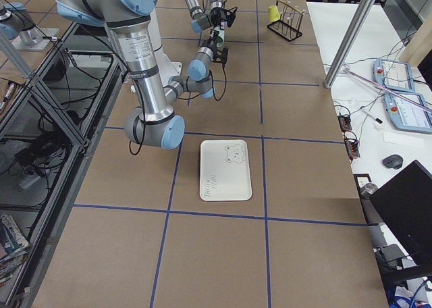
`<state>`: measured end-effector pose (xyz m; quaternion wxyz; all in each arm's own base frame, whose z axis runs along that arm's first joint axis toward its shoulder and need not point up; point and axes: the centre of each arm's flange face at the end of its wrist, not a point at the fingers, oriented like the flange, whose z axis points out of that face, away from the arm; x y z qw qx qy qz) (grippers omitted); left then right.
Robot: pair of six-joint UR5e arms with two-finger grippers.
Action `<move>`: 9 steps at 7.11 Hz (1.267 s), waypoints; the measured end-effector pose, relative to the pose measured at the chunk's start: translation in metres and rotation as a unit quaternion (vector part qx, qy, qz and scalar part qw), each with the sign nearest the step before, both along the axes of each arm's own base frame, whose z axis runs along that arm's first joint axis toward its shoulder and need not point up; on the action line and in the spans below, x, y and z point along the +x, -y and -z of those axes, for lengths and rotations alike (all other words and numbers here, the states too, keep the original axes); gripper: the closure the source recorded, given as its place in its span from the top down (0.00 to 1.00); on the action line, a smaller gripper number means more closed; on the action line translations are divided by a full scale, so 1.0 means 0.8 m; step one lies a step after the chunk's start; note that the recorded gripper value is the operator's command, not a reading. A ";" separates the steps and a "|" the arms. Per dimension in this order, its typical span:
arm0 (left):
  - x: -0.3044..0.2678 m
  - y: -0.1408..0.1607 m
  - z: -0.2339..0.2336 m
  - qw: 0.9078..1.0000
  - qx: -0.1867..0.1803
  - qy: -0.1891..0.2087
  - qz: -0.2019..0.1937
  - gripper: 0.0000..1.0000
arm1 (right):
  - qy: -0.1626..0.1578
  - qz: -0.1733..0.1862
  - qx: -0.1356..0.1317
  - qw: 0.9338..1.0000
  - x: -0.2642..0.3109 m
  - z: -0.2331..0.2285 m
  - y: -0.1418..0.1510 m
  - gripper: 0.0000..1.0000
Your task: Left arm grabs green cup and hands to right arm on tray
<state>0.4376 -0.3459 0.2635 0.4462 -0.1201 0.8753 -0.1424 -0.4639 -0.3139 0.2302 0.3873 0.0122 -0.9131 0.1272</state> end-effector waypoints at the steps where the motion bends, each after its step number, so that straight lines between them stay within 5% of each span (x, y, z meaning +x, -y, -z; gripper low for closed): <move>1: -0.005 0.010 -0.003 1.000 -0.003 0.004 0.008 1.00 | 0.000 0.000 0.000 1.000 0.000 0.000 0.000 0.00; 4: -0.029 0.090 0.002 0.997 -0.035 0.041 0.060 1.00 | -0.016 0.001 -0.004 1.000 -0.004 -0.010 0.000 0.00; 6: -0.035 0.143 -0.006 0.986 -0.070 0.121 0.095 1.00 | -0.076 -0.003 -0.022 0.997 -0.017 -0.015 0.015 0.00; 8: -0.043 0.194 -0.033 0.957 -0.052 0.264 0.107 1.00 | -0.203 0.001 -0.047 0.978 -0.033 -0.015 0.060 0.00; 9: -0.056 0.218 -0.049 0.938 -0.034 0.330 0.100 1.00 | -0.281 0.005 -0.056 0.958 -0.029 -0.009 0.089 0.00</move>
